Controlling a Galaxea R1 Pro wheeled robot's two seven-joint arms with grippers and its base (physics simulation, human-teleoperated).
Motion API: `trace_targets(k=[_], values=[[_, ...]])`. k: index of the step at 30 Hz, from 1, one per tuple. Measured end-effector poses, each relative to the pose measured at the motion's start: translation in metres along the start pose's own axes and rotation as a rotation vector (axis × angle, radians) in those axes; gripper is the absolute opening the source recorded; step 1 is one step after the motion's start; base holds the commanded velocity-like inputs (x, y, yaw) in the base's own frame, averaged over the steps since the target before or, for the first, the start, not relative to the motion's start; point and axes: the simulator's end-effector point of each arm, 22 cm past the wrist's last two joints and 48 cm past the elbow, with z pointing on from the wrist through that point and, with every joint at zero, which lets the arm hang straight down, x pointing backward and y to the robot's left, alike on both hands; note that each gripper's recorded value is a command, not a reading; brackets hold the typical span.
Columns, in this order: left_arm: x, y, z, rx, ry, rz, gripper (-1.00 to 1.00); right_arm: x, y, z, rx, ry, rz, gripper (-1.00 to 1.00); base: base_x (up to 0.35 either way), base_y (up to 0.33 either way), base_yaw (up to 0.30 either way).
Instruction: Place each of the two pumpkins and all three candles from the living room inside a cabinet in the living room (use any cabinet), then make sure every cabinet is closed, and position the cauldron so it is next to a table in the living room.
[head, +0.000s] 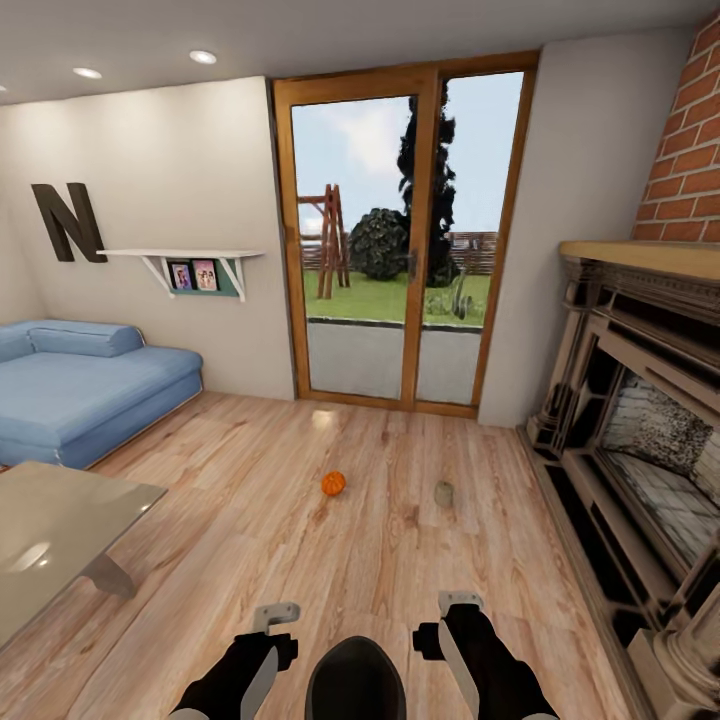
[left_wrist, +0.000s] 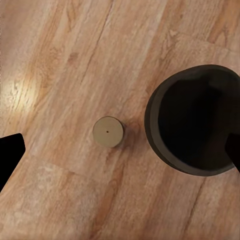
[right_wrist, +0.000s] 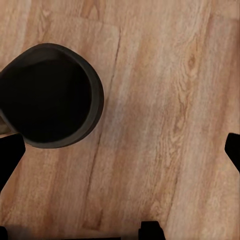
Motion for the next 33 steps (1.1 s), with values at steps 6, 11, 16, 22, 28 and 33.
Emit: trace_targets(k=[6,11,16,22,28,33], values=[[0.003,-0.001,0.005,0.000,0.000,0.000,1.00,0.002,0.000,0.006,0.000,-0.004,0.001,1.00,0.000,0.000,0.000],[0.007,0.000,0.013,-0.001,0.000,0.000,1.00,0.002,0.000,0.014,0.001,-0.020,0.001,1.00,0.000,0.000,0.000],[0.012,-0.001,0.020,0.000,-0.001,0.000,1.00,0.004,0.001,0.022,0.002,-0.032,-0.004,1.00,0.000,0.000,0.000],[0.017,-0.001,0.028,-0.001,-0.001,0.000,1.00,0.008,0.003,0.030,0.004,-0.036,-0.014,1.00,0.000,0.000,0.000],[0.022,0.000,0.037,-0.002,-0.001,0.000,1.00,0.011,0.005,0.039,0.003,-0.045,-0.021,1.00,0.000,0.000,0.000],[0.027,-0.001,0.045,-0.002,-0.001,0.000,1.00,0.010,0.009,0.046,0.001,-0.068,-0.035,1.00,0.000,0.000,0.000]])
